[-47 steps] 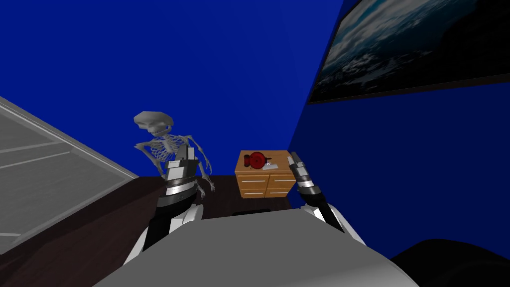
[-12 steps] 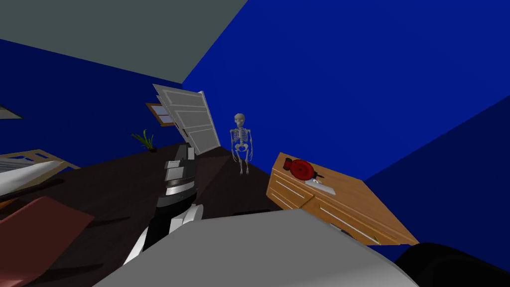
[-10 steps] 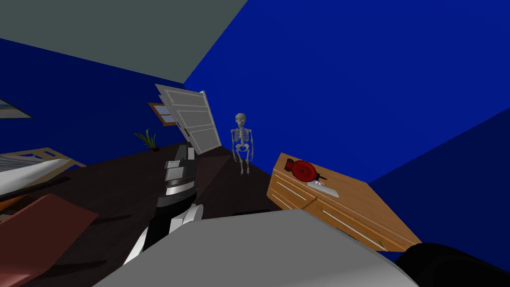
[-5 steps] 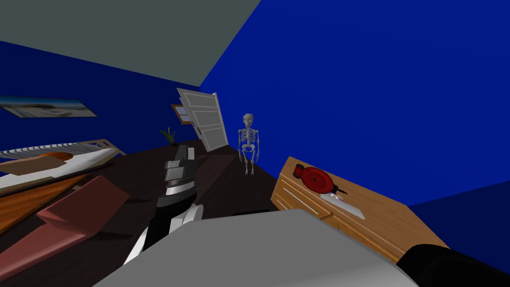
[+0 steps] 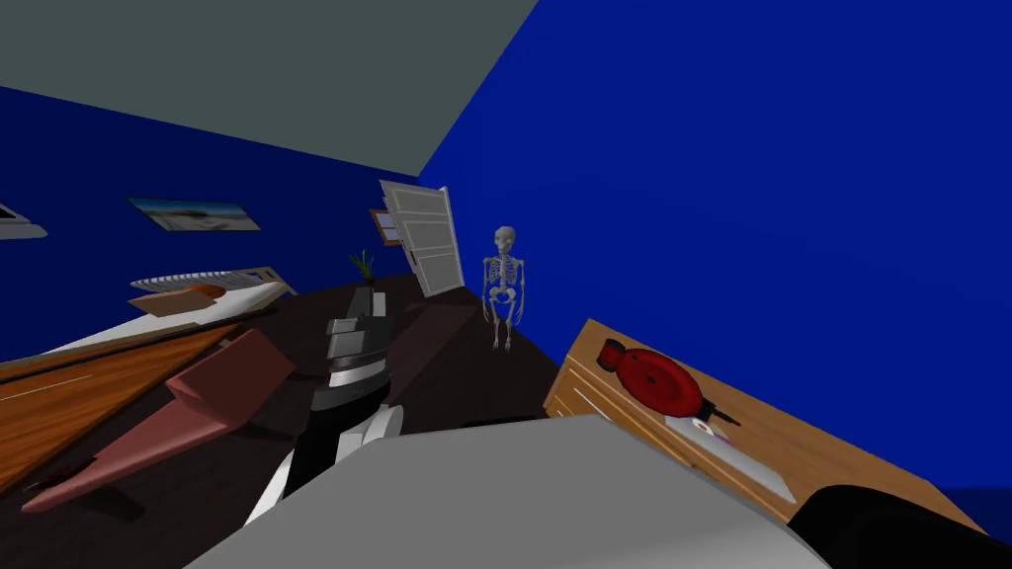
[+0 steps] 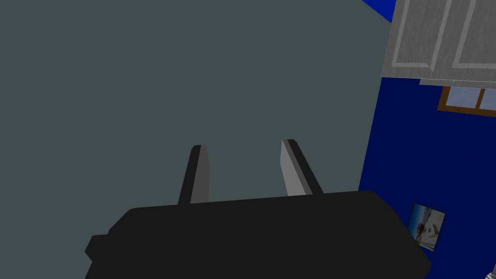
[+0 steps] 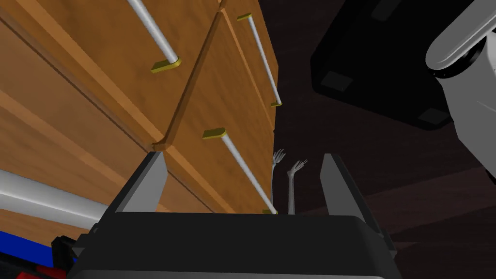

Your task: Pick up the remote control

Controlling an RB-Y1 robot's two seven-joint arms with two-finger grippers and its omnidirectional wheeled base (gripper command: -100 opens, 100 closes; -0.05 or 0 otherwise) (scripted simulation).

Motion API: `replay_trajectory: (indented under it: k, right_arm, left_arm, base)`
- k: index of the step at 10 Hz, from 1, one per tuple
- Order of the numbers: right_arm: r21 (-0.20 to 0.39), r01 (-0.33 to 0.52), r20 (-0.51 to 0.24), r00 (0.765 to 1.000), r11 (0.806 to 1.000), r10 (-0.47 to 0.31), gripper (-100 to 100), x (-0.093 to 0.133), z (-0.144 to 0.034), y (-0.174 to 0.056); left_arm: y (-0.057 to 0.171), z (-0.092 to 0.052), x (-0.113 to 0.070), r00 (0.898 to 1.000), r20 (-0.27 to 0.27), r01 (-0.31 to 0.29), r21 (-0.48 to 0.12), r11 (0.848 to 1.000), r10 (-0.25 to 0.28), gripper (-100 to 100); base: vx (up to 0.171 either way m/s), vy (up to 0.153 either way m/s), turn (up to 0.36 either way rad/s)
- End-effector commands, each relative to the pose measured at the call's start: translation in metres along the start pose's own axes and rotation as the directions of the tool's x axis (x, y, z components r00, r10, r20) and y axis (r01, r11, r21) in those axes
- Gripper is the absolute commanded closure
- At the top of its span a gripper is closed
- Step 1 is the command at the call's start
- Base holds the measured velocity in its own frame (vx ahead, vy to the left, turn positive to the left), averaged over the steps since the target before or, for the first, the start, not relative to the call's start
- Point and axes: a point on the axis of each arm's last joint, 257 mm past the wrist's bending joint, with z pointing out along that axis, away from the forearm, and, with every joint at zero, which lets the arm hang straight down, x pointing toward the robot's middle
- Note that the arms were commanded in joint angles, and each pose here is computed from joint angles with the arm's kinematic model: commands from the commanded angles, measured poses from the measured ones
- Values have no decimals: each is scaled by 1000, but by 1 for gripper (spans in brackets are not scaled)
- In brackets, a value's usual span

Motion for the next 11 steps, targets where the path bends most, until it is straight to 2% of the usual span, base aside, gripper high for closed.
replay_trajectory:
  k: [1, 2, 3, 4, 5, 7, 8, 9, 10, 11]
  right_arm:
    - [-2, 43, -77, 996, 999, -43, -100, 26, -15, -12]
    - [-1, 69, -148, 987, 998, -68, -100, 52, -31, -21]
    - [1, 67, -151, 986, 998, -66, -100, 54, -32, -22]
    - [-7, 93, -206, 974, 996, -92, -100, 73, -45, -28]
    - [-7, 93, -206, 974, 996, -92, -100, 73, -45, -28]
    - [-31, 132, -287, 948, 991, -135, -100, 101, -66, -36]
    - [-29, 131, -290, 948, 991, -133, -100, 102, -67, -37]
    - [-56, 151, -339, 927, 987, -161, -100, 121, -79, -37]
    - [-80, 157, -357, 917, 984, -175, -100, 130, -80, -31]
    - [-100, 153, -346, 921, 983, -178, -100, 131, -69, -19]
  left_arm:
    - [0, 0, 0, 1000, 0, 0, 0, 1000, 0, 0]
    - [0, 0, 0, 1000, 0, 0, 0, 1000, 0, 0]
    - [0, 0, 0, 1000, 0, 0, 0, 1000, 0, 0]
    - [0, 0, 0, 1000, 0, 0, 0, 1000, 0, 0]
    - [0, 0, 0, 1000, 0, 0, 0, 1000, 0, 0]
    - [0, 0, 0, 1000, 0, 0, 0, 1000, 0, 0]
    - [0, 0, 0, 1000, 0, 0, 0, 1000, 0, 0]
    - [0, 0, 0, 1000, 0, 0, 0, 1000, 0, 0]
    - [0, 0, 0, 1000, 0, 0, 0, 1000, 0, 0]
    - [0, 0, 0, 1000, 0, 0, 0, 1000, 0, 0]
  base:
    - [91, -33, 214]
    - [115, -37, 307]
    - [94, -31, 151]
    - [100, -34, 215]
    - [69, -18, 97]
    - [82, -18, 196]
    - [75, -28, 92]
    - [95, -69, 255]
    - [139, -122, 286]
    - [173, -137, 208]
